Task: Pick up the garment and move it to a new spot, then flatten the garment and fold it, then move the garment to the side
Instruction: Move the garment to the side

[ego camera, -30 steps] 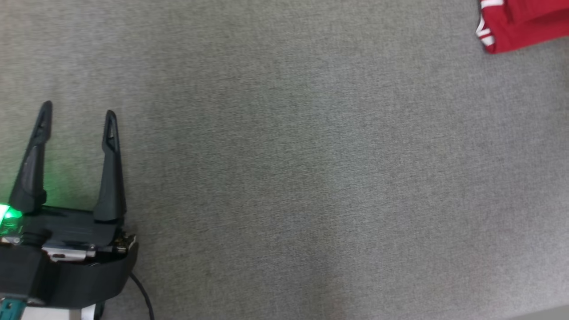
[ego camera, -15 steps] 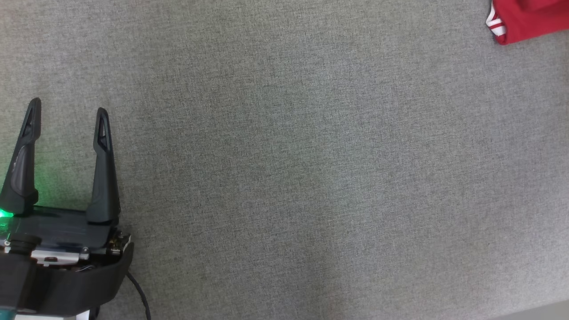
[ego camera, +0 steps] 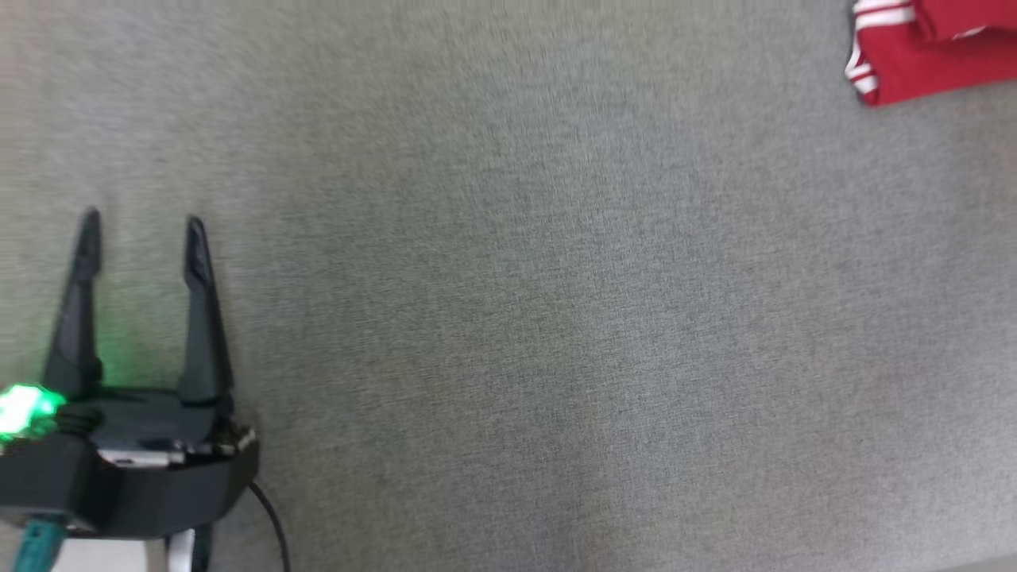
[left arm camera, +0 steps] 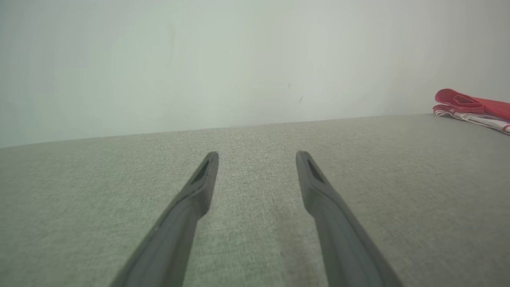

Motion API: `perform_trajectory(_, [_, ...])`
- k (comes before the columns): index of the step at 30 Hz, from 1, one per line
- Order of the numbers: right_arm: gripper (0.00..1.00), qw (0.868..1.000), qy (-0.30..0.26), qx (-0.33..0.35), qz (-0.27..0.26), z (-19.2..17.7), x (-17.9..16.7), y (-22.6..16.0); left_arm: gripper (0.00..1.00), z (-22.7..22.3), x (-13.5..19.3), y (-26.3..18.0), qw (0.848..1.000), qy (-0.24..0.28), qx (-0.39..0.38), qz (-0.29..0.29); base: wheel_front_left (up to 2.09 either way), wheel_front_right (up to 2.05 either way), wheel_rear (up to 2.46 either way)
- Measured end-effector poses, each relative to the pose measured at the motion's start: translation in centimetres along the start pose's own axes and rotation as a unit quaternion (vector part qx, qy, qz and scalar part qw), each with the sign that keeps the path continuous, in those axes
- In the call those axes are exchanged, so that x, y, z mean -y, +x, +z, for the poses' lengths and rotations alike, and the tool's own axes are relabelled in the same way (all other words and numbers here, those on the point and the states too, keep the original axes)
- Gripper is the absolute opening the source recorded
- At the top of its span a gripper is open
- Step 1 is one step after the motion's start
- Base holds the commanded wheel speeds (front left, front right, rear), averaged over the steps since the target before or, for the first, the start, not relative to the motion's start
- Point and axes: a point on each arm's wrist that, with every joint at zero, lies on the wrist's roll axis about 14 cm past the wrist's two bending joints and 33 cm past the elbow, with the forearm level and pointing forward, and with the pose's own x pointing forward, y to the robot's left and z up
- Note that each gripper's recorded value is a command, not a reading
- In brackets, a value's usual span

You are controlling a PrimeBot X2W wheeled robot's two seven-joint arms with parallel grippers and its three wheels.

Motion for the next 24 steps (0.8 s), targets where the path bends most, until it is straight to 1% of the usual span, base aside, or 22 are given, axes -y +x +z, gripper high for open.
perform_trajectory(2, [1.0,0.999,0.025,0.022,0.005,1.3,-0.9,-0.4,1.0,0.2,-0.2,-0.8,1.0,-0.002,-0.008,0.009,0.0,0.0,0.0])
perform_trajectory(4, [1.0,0.999,0.032,0.029,0.009,1.9,-1.3,-0.7,1.0,0.4,-0.3,-1.2,1.0,-0.001,-0.01,0.012,0.0,0.0,0.0])
perform_trajectory(5, [1.0,0.998,0.048,0.046,0.018,3.0,-2.2,-1.3,1.0,0.7,-0.6,-2.1,1.0,-0.002,-0.017,0.022,0.0,0.0,0.0])
perform_trajectory(7, [1.0,0.995,0.064,0.069,0.024,4.6,-2.9,-2.0,1.0,1.2,-0.9,-3.0,0.999,-0.003,-0.02,0.031,0.0,0.0,0.0])
perform_trajectory(8, [1.0,0.995,0.064,0.069,0.024,4.6,-2.9,-2.0,1.0,1.2,-0.9,-3.0,0.999,-0.003,-0.02,0.031,0.0,0.0,0.0])
perform_trajectory(10, [1.0,0.991,0.084,0.098,0.03,6.6,-3.7,-2.8,1.0,2.0,-1.1,-3.8,0.999,-0.001,-0.018,0.038,0.0,0.0,0.0])
perform_trajectory(13, [1.0,0.983,0.129,0.125,0.036,8.4,-4.9,-4.3,1.0,2.8,-1.7,-5.2,0.998,0.002,-0.019,0.054,0.0,0.0,0.0])
perform_trajectory(17, [1.0,0.975,0.165,0.145,0.045,9.8,-6.3,-6.6,1.0,3.7,-2.0,-7.1,0.997,0.004,-0.023,0.068,0.0,0.0,0.0])
perform_trajectory(21, [1.0,0.966,0.198,0.156,0.051,10.5,-7.6,-8.7,1.0,5.0,-1.9,-8.4,0.997,0.006,-0.014,0.074,0.0,0.0,0.0])
perform_trajectory(24, [1.0,0.959,0.226,0.159,0.059,10.7,-9.2,-10.5,1.0,5.9,-1.9,-9.5,0.997,0.008,-0.008,0.081,0.0,0.0,0.0])
